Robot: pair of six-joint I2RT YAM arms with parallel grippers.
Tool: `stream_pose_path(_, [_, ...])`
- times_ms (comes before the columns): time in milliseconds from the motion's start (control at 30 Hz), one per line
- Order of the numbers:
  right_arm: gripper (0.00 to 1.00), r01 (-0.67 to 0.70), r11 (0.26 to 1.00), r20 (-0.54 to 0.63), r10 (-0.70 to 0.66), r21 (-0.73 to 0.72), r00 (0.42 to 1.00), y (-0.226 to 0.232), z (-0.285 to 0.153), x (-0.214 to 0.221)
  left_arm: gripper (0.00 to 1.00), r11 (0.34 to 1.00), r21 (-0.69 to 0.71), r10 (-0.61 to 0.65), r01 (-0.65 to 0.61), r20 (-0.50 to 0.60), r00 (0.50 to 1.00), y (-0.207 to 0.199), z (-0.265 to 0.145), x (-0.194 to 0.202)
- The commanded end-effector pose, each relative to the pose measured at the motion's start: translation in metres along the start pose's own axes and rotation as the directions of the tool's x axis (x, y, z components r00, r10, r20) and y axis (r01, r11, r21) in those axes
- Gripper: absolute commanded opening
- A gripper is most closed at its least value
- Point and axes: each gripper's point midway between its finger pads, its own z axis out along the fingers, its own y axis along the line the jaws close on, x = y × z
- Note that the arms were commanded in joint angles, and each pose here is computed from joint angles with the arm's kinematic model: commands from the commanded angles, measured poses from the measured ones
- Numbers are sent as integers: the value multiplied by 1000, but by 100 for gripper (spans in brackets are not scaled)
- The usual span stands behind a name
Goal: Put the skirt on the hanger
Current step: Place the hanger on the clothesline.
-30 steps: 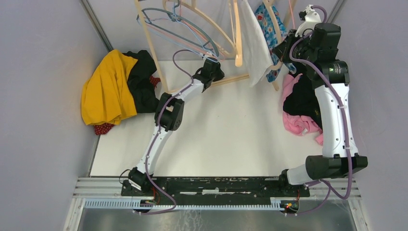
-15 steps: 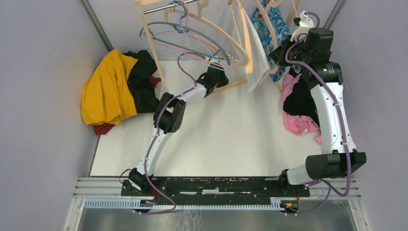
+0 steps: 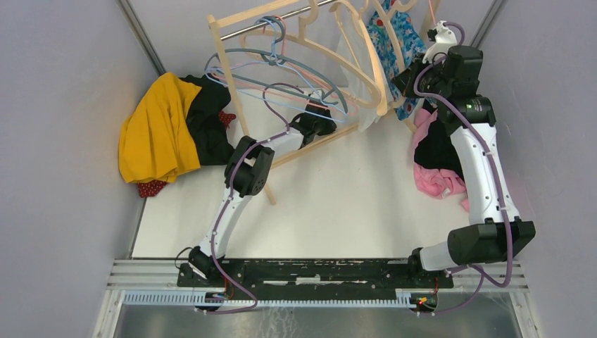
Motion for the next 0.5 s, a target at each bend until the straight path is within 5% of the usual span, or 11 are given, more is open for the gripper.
stream_pose_path(0, [1, 98, 995, 239, -89, -25, 967, 20, -30, -65, 19, 994, -83, 47, -68, -233, 971, 32, -10, 78])
stream_pose_path(467, [1, 193, 980, 260, -200, 54, 945, 21, -64, -84, 24, 990, -95, 74, -100, -240, 968, 34, -23, 68])
